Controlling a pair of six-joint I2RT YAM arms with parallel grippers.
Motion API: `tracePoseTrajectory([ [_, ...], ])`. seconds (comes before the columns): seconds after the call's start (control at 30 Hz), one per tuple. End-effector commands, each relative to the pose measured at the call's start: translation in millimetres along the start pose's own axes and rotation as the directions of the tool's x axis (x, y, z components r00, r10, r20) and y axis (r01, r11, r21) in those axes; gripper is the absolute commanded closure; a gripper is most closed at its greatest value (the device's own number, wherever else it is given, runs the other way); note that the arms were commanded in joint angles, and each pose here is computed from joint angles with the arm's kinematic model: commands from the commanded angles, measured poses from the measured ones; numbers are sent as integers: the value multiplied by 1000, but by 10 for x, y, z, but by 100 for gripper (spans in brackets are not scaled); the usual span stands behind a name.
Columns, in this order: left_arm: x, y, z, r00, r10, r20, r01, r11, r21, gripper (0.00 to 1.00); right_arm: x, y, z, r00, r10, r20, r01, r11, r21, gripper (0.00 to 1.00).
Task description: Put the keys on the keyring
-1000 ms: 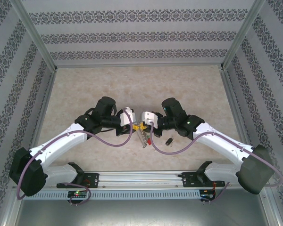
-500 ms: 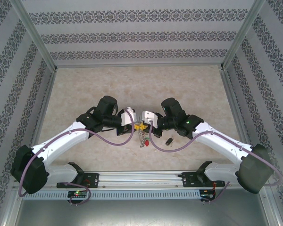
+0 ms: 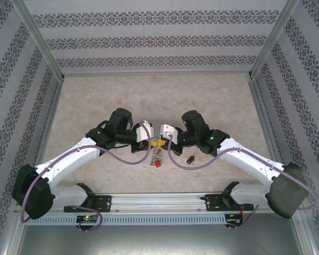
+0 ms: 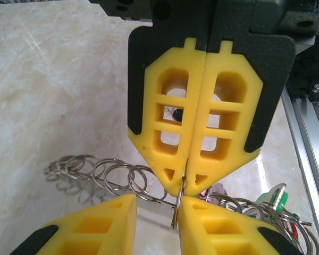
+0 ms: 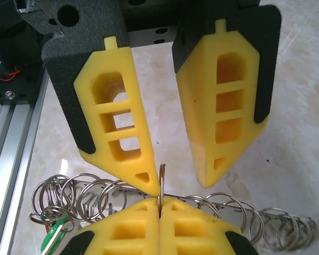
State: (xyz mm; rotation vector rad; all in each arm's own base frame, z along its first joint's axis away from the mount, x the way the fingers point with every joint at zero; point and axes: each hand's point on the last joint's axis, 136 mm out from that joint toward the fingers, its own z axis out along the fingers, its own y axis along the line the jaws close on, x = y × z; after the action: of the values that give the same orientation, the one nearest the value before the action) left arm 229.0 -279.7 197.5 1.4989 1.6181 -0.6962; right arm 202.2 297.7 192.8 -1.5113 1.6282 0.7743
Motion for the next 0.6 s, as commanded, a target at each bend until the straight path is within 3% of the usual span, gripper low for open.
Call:
tracePoseTrajectory([
  [0.0,-27,-70,-45,1000,21,5,-21,1000,13,75,-249,-35,-61,996,-36,82,35,999,6,100],
  [0.1,-53,-87,-52,1000,24,13,-24,999,24,86,-243,-39,-53,996,-31,79,31,1000,6,100],
  [0.17,-39,-94,-54,1000,25,5,-25,999,26,84,-250,-39,-51,996,-28,80,27,1000,5,100],
  [0.23,-9,-97,-52,1000,25,-12,-25,999,30,75,-253,-43,-55,996,-27,81,26,1000,8,100],
  [0.57,-61,-121,-52,1000,19,6,-20,998,53,78,-280,-32,-60,996,-28,86,27,1000,7,100],
])
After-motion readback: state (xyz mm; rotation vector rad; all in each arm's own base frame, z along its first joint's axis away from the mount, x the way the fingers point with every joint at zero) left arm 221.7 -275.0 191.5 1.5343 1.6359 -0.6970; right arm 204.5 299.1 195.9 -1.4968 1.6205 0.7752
